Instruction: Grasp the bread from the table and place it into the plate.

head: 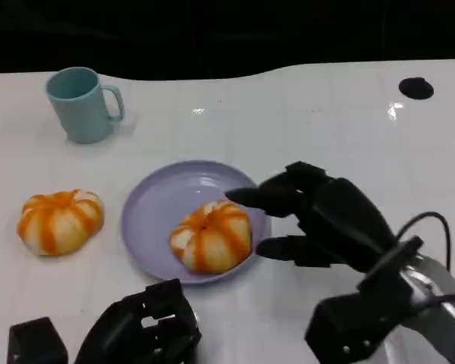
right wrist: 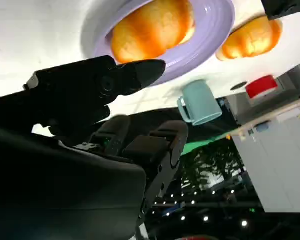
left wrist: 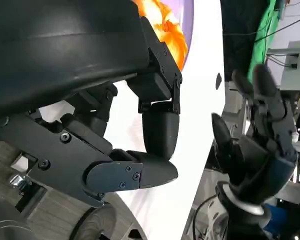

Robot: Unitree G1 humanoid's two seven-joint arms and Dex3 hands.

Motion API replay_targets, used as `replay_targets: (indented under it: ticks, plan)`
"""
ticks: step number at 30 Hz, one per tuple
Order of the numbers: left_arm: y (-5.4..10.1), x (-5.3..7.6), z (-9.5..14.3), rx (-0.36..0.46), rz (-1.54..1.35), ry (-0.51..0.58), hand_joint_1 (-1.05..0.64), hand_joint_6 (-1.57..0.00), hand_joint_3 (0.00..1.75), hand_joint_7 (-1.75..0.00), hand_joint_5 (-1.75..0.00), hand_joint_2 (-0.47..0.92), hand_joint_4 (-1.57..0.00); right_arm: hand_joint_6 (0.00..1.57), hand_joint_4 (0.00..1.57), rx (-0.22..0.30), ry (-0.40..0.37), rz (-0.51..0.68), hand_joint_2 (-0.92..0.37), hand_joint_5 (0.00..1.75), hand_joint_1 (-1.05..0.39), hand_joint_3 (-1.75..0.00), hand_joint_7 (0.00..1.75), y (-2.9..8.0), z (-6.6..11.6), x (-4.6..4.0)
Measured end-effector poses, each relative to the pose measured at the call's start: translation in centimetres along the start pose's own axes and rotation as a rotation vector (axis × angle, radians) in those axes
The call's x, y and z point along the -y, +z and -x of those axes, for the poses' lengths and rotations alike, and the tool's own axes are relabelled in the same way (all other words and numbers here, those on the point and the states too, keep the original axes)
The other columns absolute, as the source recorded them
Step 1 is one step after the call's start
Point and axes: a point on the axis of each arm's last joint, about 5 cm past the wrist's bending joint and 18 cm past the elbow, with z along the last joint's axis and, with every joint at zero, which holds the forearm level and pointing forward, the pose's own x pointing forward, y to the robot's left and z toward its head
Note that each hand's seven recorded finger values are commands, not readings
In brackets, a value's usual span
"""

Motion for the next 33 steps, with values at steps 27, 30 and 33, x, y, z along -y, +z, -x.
replay_targets:
  ticks: [27,30,33]
  plan:
    - [0.0,0.0,-0.5,0.006,0.018,-0.004,-0.57,-0.74,0.58,-1.44,-1.75,0.71,-0.78,0.84,0.93,-0.13,-0.128,-0.012,-0.34,1.75,-0.19,-1.3,1.47,-1.7,11.7,1.35]
    - [0.0,0.0,-0.5,0.005,0.017,-0.004,-0.58,-0.74,0.58,-1.44,-1.75,0.71,-0.78,0.82,0.94,-0.157,-0.136,-0.019,-0.31,1.75,-0.18,-1.35,1.51,-1.4,12.0,0.86]
    - [0.0,0.0,-0.5,0.004,0.016,-0.003,-0.58,-0.74,0.59,-1.44,-1.75,0.71,-0.78,0.81,0.94,-0.17,-0.155,-0.029,-0.29,1.75,-0.18,-1.36,1.53,-1.2,11.9,0.47]
